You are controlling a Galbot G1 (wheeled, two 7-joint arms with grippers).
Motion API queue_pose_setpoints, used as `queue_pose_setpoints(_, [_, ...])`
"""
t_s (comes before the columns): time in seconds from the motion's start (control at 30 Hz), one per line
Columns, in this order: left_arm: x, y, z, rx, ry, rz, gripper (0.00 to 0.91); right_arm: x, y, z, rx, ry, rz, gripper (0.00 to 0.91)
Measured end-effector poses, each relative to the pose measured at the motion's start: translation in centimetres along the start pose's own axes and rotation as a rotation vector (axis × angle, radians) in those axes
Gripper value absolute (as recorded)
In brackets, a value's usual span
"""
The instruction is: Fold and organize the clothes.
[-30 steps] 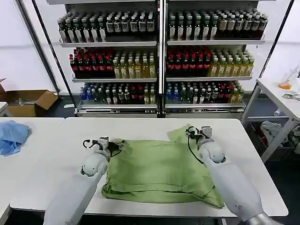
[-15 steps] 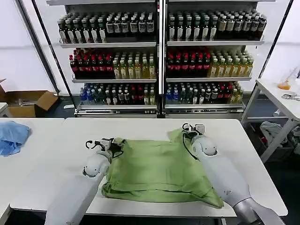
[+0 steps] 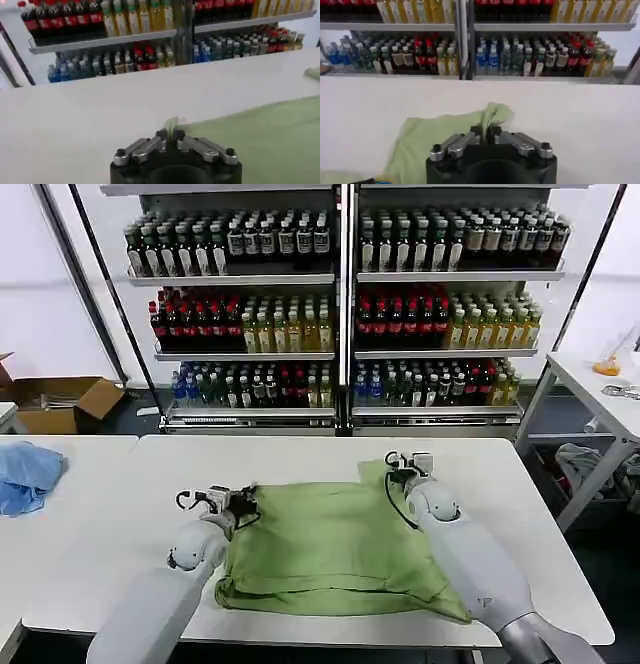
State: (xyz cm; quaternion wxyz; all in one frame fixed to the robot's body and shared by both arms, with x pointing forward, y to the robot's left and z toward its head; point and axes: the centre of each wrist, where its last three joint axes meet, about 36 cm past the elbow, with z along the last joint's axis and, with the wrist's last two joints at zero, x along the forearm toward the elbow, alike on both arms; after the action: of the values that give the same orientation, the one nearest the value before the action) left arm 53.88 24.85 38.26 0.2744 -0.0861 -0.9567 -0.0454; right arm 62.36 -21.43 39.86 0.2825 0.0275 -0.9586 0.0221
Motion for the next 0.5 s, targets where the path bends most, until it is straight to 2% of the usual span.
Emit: queue_pose_setpoints(0.5, [4.5, 0.8, -0.9, 0.095, -0.125, 0.099, 0.030, 7.2, -1.3, -0.3, -0.015, -0.173, -0.042, 0.000])
